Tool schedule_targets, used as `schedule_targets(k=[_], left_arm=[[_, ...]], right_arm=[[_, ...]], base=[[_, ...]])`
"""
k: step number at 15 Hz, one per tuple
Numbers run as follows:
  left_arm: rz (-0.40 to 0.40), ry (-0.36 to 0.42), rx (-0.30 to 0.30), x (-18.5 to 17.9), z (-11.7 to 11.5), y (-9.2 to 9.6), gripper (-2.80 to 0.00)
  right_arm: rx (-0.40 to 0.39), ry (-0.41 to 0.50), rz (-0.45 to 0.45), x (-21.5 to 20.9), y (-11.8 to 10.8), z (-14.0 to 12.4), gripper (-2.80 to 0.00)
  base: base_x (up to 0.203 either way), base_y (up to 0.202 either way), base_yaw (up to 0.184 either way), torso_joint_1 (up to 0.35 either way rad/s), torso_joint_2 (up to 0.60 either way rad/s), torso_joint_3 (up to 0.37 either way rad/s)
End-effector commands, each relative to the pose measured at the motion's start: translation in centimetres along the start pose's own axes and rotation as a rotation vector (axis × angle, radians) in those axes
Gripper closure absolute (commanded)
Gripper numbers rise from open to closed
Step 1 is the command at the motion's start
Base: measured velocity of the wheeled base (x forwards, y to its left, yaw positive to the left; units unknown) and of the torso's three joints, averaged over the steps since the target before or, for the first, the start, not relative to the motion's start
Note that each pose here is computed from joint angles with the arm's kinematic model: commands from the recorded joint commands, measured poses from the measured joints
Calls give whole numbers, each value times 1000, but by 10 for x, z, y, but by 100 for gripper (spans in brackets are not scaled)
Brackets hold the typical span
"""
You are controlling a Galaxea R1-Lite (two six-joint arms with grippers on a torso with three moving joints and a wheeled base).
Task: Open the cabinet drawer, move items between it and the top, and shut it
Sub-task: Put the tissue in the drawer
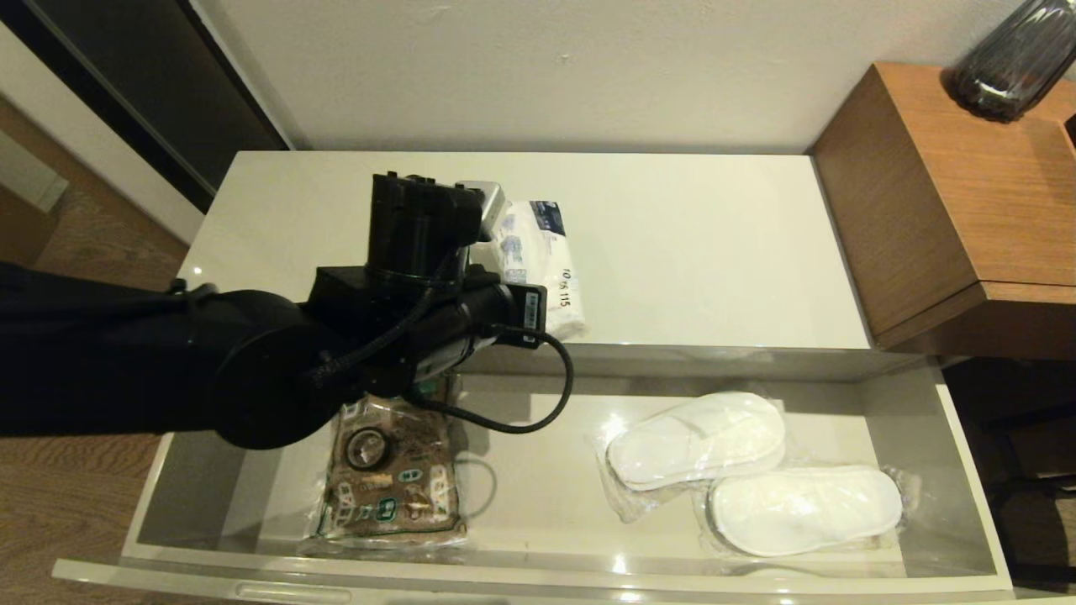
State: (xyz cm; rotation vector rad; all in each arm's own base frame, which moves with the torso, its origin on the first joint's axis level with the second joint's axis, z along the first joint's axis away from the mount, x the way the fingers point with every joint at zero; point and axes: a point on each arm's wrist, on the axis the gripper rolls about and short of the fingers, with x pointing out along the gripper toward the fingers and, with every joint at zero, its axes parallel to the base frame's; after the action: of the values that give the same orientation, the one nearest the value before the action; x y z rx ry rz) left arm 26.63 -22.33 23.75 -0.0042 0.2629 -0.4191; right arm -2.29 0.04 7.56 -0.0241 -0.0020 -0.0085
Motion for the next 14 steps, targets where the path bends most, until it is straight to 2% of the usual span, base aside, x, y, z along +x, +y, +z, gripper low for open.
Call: schedule_targets(k=[1, 3, 5, 9, 12, 14], left_arm=[[-26, -26, -24, -53, 11, 6, 0], [-31, 70, -12, -82, -18, 14, 0], [-13, 170, -25, -108, -55, 27, 0], [50, 365, -43, -130, -120, 47, 0], [66, 450, -57, -117, -136, 45, 0], [58, 465, -64, -103, -140, 41, 0]], right_arm=[[0, 1, 1, 0, 0, 0, 0], [0, 1, 1, 0, 0, 0, 0], [0, 1, 1, 0, 0, 0, 0], [0, 1, 1, 0, 0, 0, 0], [0, 1, 1, 0, 0, 0, 0], [0, 1, 1, 0, 0, 0, 0]], base=[[0, 0, 0, 0, 0, 0], [0, 0, 0, 0, 0, 0], [0, 0, 0, 0, 0, 0], [0, 0, 0, 0, 0, 0], [0, 0, 0, 0, 0, 0], [0, 0, 0, 0, 0, 0]])
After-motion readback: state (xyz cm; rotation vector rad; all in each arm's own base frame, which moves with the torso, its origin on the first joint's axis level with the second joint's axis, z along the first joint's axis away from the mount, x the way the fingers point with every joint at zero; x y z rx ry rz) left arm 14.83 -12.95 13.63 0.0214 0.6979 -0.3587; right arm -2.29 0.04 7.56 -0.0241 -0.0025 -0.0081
